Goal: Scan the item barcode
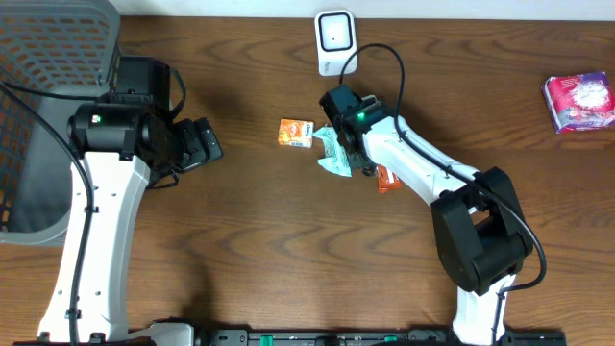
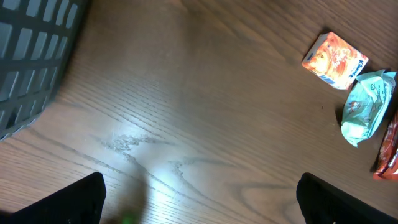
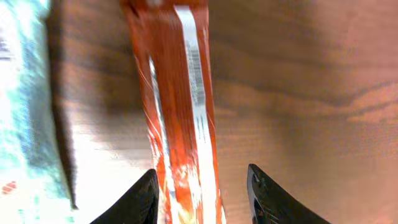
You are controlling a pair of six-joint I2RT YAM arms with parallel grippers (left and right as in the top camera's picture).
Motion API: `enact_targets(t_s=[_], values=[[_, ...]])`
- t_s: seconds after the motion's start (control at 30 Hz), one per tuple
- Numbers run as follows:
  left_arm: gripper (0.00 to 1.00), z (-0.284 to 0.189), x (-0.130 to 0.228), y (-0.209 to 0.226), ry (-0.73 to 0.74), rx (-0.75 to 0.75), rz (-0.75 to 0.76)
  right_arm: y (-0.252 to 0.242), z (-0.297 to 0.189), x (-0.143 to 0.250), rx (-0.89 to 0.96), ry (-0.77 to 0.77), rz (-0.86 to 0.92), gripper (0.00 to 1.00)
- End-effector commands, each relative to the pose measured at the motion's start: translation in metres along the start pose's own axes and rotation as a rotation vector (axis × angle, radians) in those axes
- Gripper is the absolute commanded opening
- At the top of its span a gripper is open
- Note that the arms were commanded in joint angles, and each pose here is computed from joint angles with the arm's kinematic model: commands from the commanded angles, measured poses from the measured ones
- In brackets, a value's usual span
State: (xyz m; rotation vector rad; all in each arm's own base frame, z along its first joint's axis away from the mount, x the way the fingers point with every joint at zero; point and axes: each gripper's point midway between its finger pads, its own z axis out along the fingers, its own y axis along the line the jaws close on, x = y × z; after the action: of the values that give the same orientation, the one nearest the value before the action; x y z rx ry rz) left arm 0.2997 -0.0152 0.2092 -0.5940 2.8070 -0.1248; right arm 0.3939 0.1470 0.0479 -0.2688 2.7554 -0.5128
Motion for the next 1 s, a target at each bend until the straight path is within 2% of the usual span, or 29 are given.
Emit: enact_targets(t_s=[0.0, 0.63, 0.73, 0.77, 0.8, 0.97], values=[[0.98, 0.003, 0.0, 0.003, 0.007, -0.015, -0.011, 0.002, -0.007, -0.008, 0.007, -0.039, -0.053, 0.41], [0.98, 0.003, 0.0, 0.003, 0.007, -0.015, -0.012, 0.024, 0.034, 0.035, -0.053, 0.036, -0.09, 0.39], [0.98, 0.003, 0.0, 0.003, 0.007, -0.015, -0.011, 0.025, 0.034, 0.034, -0.057, 0.035, -0.089, 0.29], [0.98, 0.003, 0.0, 0.003, 0.007, -0.015, -0.011, 0.025, 0.034, 0.035, -0.061, 0.036, -0.089, 0.22], [0.98, 0.003, 0.0, 0.003, 0.007, -0.015, -0.011, 0.028, 0.034, 0.035, -0.077, 0.04, -0.086, 0.1], [0.98, 0.003, 0.0, 0.003, 0.007, -0.015, -0.011, 0.026, 0.032, 0.032, -0.084, 0.045, -0.047, 0.01]])
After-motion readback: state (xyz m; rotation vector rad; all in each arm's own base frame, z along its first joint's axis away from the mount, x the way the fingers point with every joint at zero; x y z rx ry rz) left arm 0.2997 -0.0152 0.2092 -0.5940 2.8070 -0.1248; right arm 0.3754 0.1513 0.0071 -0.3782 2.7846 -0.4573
